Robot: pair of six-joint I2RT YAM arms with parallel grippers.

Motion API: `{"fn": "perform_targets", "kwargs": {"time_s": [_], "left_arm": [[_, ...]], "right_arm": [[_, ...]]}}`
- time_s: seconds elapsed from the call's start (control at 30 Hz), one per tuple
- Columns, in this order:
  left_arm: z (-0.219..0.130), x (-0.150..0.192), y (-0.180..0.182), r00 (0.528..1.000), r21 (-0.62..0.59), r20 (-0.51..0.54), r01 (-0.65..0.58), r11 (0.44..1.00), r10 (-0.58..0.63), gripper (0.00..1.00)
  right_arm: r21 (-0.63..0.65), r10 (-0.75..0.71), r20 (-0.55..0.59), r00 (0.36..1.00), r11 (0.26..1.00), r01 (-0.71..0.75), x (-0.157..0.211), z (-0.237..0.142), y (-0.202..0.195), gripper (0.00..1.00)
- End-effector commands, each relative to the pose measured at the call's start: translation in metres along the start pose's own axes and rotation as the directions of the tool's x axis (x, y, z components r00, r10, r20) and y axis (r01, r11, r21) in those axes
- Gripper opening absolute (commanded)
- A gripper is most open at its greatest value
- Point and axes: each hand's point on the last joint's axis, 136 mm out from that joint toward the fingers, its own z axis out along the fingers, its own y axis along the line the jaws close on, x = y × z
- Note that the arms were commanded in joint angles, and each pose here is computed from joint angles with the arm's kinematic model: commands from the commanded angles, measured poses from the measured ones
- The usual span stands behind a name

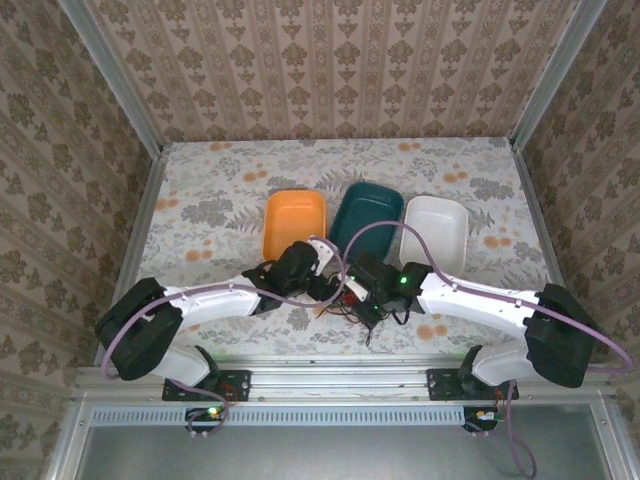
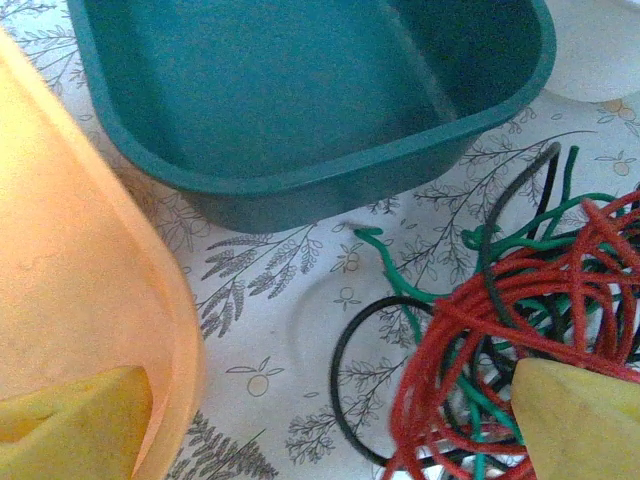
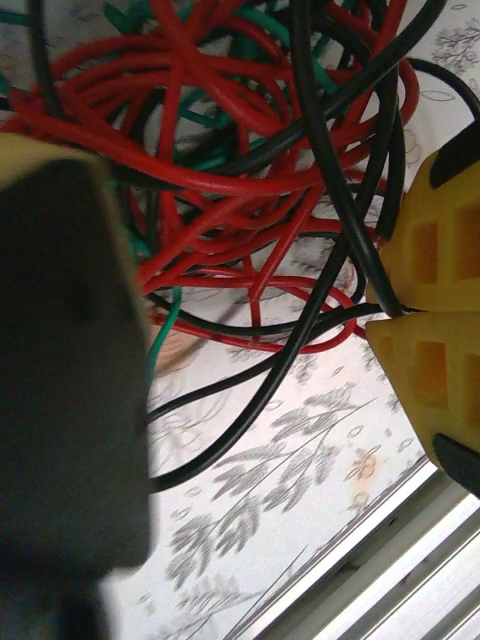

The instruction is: Untangle the cables

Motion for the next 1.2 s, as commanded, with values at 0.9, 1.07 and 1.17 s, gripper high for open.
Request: {"fn": "perform_targets", "kwargs": {"time_s": [0.9, 1.07, 1.17], "left_arm": [[0.026, 0.003, -0.005, 0.987, -0.001, -0.095, -0.13, 0.991, 0.13, 0.09], [0.022, 0.009, 0.001, 0.974, -0.023, -0.118, -0.196, 0.98, 0.192, 0.0], [0.019, 0.012, 0.009, 0.96, -0.042, -0.141, -0.249, 0.968, 0.241, 0.0]], "right_arm": [[-0.138, 0.223, 0.556, 0.801, 0.975, -0.176, -0.088, -0.148, -0.024, 0.01], [-0.199, 0.298, 0.557, 0.775, 0.954, -0.224, -0.09, -0.145, -0.033, 0.01], [-0.203, 0.303, 0.533, 0.79, 0.952, -0.228, -0.089, -0.137, -0.033, 0.0]]}}
